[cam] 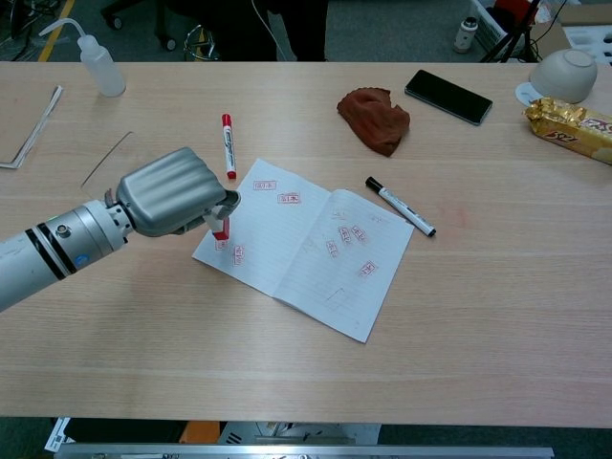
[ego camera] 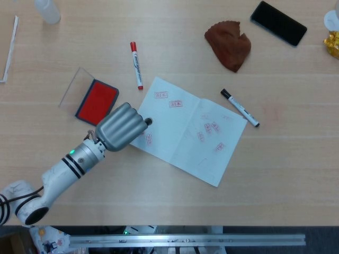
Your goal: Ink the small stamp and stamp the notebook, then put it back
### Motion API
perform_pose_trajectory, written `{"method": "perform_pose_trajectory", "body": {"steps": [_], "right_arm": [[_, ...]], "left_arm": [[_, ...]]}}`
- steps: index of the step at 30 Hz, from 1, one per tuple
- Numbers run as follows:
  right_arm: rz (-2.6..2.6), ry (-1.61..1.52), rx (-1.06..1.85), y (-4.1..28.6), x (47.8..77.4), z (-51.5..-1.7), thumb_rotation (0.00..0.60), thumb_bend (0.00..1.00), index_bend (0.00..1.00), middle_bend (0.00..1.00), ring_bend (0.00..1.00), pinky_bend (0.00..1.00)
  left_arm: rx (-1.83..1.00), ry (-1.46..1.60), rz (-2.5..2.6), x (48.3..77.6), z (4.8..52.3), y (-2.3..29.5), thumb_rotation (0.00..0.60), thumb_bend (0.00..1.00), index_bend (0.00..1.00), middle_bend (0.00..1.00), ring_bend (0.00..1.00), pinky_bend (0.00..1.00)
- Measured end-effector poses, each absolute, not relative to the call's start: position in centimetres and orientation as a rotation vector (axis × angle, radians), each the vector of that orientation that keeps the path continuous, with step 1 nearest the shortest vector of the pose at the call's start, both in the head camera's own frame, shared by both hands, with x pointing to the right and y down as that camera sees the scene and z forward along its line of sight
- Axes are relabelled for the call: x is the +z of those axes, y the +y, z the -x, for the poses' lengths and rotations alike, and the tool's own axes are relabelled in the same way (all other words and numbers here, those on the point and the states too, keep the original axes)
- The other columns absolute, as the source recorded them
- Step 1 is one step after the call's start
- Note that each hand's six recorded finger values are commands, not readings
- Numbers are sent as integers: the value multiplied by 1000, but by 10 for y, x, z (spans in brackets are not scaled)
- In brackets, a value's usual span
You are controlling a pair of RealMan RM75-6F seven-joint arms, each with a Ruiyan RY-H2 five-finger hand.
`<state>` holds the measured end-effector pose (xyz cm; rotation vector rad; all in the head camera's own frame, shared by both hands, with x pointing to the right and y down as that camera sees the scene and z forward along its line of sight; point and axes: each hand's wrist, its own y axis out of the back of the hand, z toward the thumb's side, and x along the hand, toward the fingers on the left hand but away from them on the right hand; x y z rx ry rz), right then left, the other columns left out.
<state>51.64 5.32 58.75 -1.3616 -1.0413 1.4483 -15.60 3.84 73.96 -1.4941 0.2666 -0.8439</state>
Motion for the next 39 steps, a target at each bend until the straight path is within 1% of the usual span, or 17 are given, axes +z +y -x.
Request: {"method": "perform_pose_trajectory", "body": {"steps": [4, 7, 18, 30, 39], "right_arm": [[1370, -1035, 1442, 52, 589, -513, 600, 181, 59, 144, 89, 178], [1373, -1032, 1437, 51, 590, -511, 600, 181, 59, 143, 89, 178], [1377, -1022, 1434, 50, 590, -506, 600, 181, 59, 143, 89, 177], [1370, -1019, 1438, 52, 589, -505, 600, 181, 60, 143, 89, 178], [1366, -1019, 1433, 51, 587, -504, 600, 181, 60, 144, 89, 177]], "left_arm": [[-864, 278, 1482, 734, 174, 37, 600, 364, 589, 964, 935, 1000], [-881, 266, 1482, 735, 187, 41, 600, 363, 588, 964, 935, 1000], [-950, 236, 1491, 752, 222, 56, 600, 363, 580, 963, 934, 1000], [-991, 225, 1497, 771, 234, 68, 600, 363, 571, 963, 933, 1000], [-992, 237, 1500, 774, 234, 72, 600, 362, 528, 960, 932, 1000]]}}
